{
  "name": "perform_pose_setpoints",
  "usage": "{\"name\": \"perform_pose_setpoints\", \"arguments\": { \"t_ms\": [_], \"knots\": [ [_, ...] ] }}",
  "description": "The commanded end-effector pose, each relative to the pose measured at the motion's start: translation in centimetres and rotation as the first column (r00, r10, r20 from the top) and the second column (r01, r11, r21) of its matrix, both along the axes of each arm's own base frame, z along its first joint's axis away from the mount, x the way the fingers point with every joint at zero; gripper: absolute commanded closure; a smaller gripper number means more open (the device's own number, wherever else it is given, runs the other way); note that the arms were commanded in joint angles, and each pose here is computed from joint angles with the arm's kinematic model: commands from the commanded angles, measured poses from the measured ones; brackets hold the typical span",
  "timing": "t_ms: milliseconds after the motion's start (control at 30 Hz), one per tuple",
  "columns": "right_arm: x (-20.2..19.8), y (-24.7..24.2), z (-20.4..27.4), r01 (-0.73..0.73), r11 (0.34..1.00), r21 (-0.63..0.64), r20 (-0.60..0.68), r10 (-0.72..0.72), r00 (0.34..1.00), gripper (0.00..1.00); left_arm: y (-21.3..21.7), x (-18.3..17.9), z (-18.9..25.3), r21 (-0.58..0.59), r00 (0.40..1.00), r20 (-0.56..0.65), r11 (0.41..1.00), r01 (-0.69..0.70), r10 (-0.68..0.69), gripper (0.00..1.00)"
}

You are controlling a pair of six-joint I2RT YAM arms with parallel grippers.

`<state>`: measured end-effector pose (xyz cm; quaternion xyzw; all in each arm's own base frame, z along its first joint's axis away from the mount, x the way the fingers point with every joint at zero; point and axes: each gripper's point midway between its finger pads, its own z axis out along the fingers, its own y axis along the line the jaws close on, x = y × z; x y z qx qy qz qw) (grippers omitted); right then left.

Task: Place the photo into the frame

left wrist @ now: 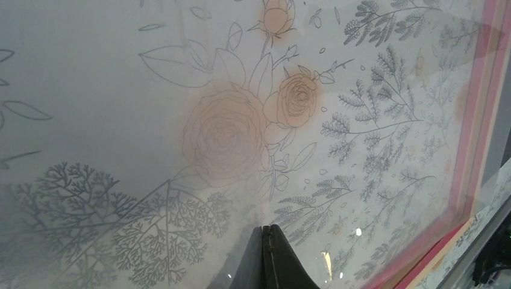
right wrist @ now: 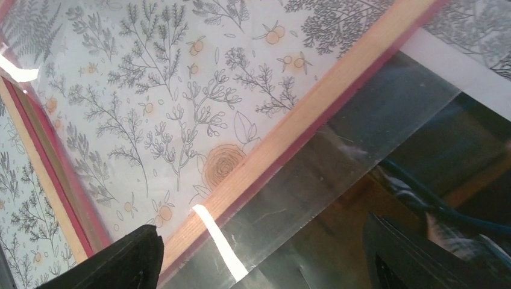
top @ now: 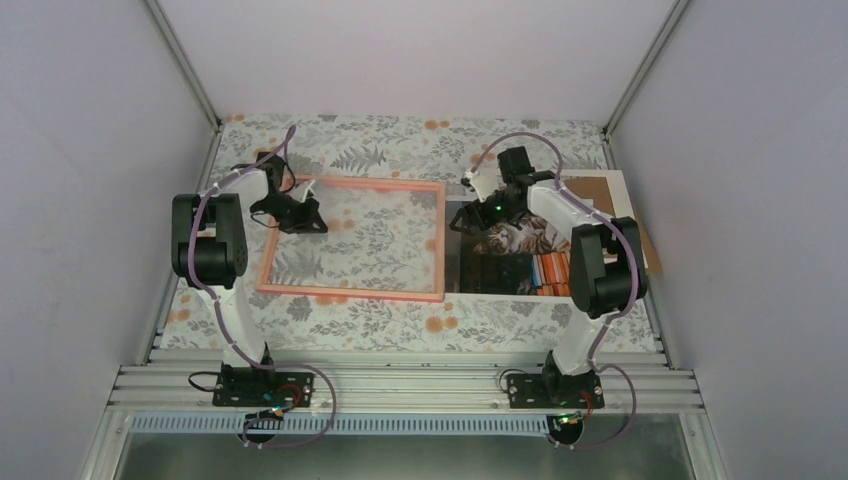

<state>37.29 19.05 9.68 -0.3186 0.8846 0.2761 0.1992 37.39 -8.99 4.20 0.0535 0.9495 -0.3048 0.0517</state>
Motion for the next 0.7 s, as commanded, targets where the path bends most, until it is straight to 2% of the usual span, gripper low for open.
{"name": "perform_pose_setpoints", "arguments": {
  "t_ms": [0,467,667],
  "knots": [
    [0.8,1.4,0.1,-0.023,1.0,-0.008,0.04,0.023,0.999,0.19,0.4,-0.5,-0.1,0.017,0.999,-0.035,1.0,0.01,-0.01,0.98],
    [2.1,4.5,-0.5,-0.032,0.999,-0.03,0.056,0.033,0.998,0.19,2.2,-0.6,-1.7,0.109,0.999,-0.053,0.994,-0.004,0.01,0.98],
    [3.8,4.6,-0.8,-0.005,0.998,-0.057,0.077,0.01,0.997,0.19,2.6,-0.8,-2.0,0.131,0.998,-0.058,0.991,0.004,0.004,0.98]
  ]
}}
